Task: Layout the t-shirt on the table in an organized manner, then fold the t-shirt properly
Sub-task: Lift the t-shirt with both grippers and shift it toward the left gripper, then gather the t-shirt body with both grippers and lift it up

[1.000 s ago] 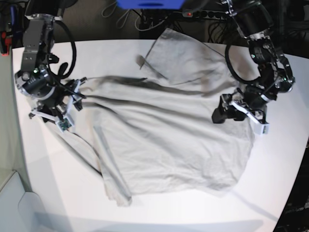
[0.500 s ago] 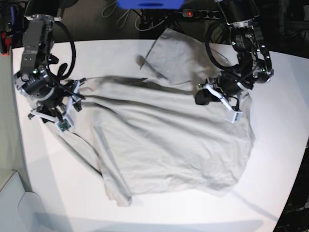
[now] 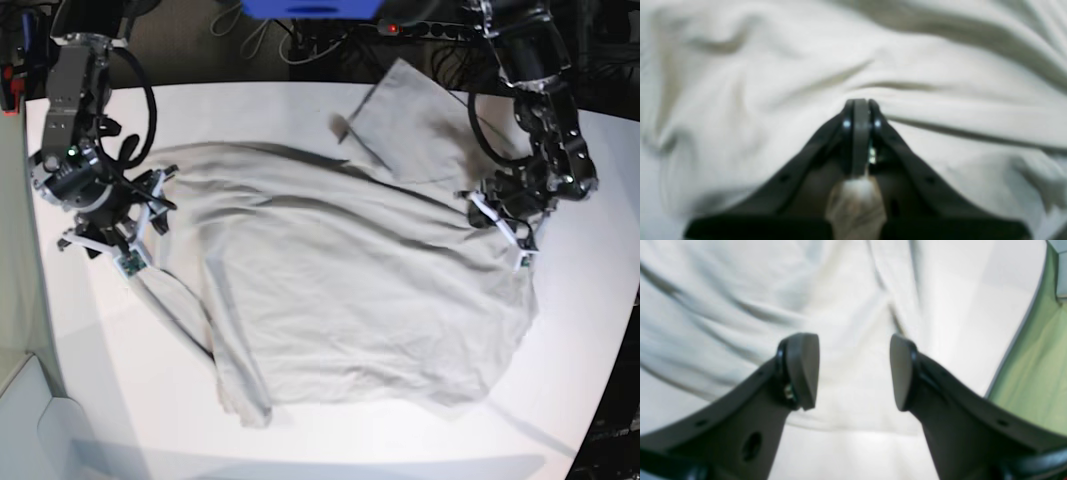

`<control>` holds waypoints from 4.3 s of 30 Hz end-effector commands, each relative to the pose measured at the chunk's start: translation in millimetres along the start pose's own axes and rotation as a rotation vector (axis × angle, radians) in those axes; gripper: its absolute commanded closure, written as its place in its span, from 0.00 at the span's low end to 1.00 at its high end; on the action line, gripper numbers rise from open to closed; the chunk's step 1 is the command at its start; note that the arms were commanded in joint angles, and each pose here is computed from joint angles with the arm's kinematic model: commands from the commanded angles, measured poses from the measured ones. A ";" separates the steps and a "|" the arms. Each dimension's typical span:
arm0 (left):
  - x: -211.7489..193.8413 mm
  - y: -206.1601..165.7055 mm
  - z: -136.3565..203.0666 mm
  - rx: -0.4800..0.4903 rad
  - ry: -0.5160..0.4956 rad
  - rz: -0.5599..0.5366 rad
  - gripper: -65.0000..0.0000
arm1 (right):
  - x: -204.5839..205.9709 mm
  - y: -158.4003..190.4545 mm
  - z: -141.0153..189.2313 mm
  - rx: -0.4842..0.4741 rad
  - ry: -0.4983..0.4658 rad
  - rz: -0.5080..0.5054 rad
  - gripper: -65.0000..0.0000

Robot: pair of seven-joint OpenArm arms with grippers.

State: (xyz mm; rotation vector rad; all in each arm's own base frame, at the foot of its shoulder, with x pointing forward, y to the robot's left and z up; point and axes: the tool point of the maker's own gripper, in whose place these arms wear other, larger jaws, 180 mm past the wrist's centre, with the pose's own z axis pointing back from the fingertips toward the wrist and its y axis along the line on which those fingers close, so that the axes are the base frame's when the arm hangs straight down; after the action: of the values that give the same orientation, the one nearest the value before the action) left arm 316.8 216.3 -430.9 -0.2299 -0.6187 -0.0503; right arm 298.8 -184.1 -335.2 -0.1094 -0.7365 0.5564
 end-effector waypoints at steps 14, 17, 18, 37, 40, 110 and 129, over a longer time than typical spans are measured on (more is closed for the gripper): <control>165.5 90.0 72.4 0.153 -0.242 0.051 1.00 | 41.2 9.0 -3.7 0.030 -0.091 0.084 0.48; 138.8 39.4 64.4 0.084 -0.197 0.025 1.00 | 57.4 5.9 -14.9 0.044 -0.102 0.110 0.48; 123.5 20.1 59.5 0.067 -0.176 0.019 1.00 | 61.2 5.0 -20.8 0.052 -0.098 0.117 0.50; -0.2 -14.2 3.2 0.104 0.061 -0.095 1.00 | 17.7 51.2 -60.7 0.210 0.046 0.079 0.99; 6.9 9.6 -1.6 0.122 0.051 -0.027 1.00 | 7.2 83.5 -61.2 0.275 0.064 0.077 0.99; 29.3 118.7 101.0 0.435 -0.129 0.072 1.00 | 230.9 244.3 -58.8 0.613 -0.385 0.311 0.99; -57.4 70.5 104.5 0.385 -0.055 0.173 1.00 | 195.6 253.7 -120.5 0.716 -0.291 0.163 0.99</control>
State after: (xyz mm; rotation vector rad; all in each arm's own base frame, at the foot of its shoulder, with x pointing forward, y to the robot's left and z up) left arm 211.3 302.4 -405.5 0.0757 -0.6162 0.2465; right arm 371.1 133.3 -402.3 0.5675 -0.7030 0.9756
